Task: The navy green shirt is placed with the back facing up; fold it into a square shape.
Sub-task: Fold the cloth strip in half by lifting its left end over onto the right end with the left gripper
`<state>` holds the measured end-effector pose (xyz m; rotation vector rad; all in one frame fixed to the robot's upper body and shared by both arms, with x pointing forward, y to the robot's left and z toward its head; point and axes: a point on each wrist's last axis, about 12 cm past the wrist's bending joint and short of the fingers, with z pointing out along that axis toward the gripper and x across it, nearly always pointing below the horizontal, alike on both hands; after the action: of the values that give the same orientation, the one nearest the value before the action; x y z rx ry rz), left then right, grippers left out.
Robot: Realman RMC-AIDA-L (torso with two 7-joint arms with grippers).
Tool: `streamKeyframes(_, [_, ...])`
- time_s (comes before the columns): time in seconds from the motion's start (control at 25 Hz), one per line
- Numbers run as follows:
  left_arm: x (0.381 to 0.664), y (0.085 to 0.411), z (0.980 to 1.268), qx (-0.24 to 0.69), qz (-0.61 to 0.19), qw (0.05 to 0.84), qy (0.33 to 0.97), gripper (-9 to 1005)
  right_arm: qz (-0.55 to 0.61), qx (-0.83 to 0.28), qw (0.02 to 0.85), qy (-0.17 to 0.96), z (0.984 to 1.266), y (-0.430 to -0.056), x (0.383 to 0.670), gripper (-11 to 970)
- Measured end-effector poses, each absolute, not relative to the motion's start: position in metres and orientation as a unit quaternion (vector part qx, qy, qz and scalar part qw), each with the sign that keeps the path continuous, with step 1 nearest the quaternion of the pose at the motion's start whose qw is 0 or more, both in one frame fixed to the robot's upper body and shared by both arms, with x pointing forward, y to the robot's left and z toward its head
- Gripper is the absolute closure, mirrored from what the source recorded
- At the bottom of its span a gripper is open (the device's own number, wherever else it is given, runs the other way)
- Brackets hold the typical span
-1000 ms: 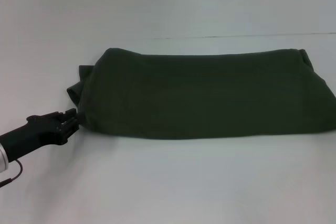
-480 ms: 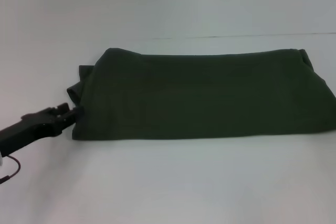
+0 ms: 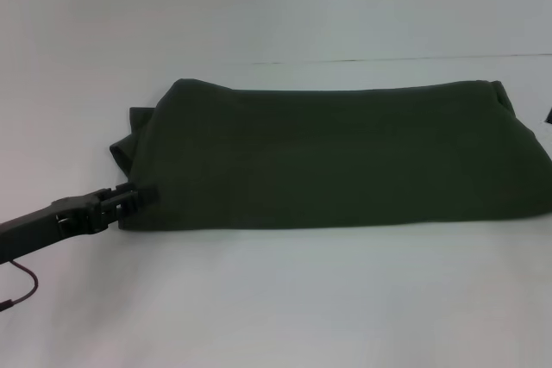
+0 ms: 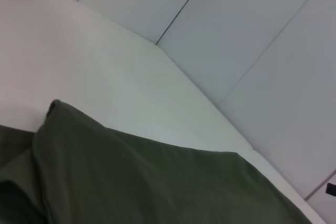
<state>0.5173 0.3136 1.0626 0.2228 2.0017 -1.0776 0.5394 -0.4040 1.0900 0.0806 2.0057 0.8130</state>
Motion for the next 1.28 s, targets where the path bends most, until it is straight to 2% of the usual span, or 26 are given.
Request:
streamKeyframes(0.28, [0.516,0.309,1.061,0.079,-0.442,0.399,0.799,335,0.340,0.000,0.472,0.813,1.092,-0.394,0.542,185])
streamKeyframes(0.48, [0.515,0.308,1.060,0.053,-0.460,0.365,0.808,224,0.340,-0.003,0.473,0.812,1.092,-0.392,0.543,28])
streamKeyframes(0.72, [0.518,0.314,1.064,0.020,-0.466,0.331,0.820,117,0.339,-0.002,0.474,0.813,1.092,-0.393,0.544,30])
streamKeyframes(1.28, [0.536,0.310,1.059,-0.017,-0.440,0.272,0.856,123,0.341,-0.005,0.475,0.811,1.095,-0.389,0.549,32])
